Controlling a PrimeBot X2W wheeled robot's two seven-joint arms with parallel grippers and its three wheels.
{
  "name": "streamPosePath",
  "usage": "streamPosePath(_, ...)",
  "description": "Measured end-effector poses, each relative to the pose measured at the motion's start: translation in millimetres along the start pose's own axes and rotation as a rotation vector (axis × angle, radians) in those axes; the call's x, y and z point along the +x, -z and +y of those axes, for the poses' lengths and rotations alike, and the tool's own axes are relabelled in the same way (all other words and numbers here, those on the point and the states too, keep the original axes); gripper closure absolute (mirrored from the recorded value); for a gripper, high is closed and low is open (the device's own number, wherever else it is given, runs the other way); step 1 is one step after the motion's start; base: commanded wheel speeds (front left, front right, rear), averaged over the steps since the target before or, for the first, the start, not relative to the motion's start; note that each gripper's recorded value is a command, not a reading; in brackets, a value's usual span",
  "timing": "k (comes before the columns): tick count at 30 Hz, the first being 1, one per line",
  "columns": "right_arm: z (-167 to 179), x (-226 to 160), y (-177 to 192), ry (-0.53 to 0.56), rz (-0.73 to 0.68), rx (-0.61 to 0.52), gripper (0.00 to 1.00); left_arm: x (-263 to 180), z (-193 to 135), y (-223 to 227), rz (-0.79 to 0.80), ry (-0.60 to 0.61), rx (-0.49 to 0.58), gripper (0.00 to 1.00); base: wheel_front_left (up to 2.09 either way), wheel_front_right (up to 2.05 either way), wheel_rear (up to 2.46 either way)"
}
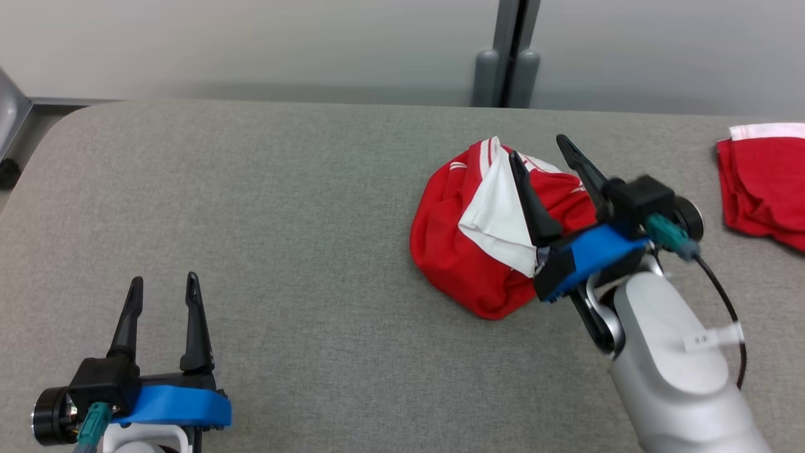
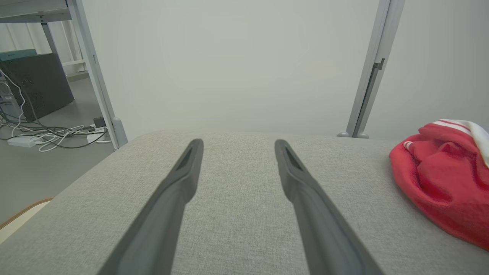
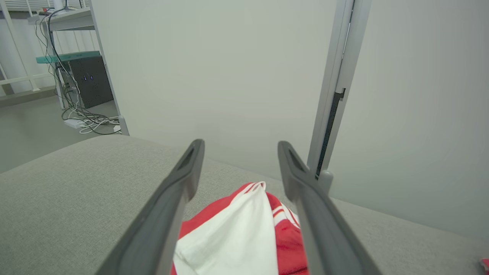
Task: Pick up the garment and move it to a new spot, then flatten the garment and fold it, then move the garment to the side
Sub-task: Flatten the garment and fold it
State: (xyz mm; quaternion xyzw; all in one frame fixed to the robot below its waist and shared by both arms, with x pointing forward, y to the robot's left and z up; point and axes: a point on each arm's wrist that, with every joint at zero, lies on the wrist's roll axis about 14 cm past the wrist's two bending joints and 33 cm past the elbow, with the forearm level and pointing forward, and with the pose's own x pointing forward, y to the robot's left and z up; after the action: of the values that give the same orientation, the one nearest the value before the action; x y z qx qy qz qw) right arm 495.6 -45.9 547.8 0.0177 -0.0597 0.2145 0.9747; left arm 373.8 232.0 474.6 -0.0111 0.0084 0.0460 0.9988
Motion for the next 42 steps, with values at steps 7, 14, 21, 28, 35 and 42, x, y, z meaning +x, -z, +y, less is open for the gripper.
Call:
streamPosePath(7, 0.6, 39.0, 33.1, -0.034, 0.174, -0.02, 0.0, 5.6, 4.5, 5.4, 0.016, -0.017, -0.005, 0.0, 0.0, 0.0, 0.0)
streamPosePath(14, -0.5, 48.9, 82.1, -0.042, 0.332, 0.011, 0.0, 15.0, 2.5, 15.7, 0.044, -0.014, -0.01, 0.0, 0.0, 0.0, 0.0)
streamPosePath(21, 6.5, 42.4, 119.5, -0.057, 0.416, 0.061, 0.0, 24.6, 0.2, 21.6, 0.059, -0.006, -0.009, 0.0, 0.0, 0.0, 0.0)
streamPosePath(28, 12.5, 39.6, 133.3, -0.066, 0.458, 0.097, 1.0, 33.1, -6.8, 21.9, 0.058, 0.017, -0.01, 0.0, 0.0, 0.0, 0.0)
streamPosePath(35, 22.6, 52.3, 93.0, -0.093, 0.324, 0.099, 1.0, 27.6, -2.5, 11.3, 0.031, 0.003, -0.021, 0.0, 0.0, 0.0, 0.0)
streamPosePath(42, 84.1, 51.1, 49.5, -0.284, 0.185, 0.058, 1.0, 13.8, 5.2, 1.5, 0.006, -0.022, -0.036, 0.0, 0.0, 0.0, 0.0)
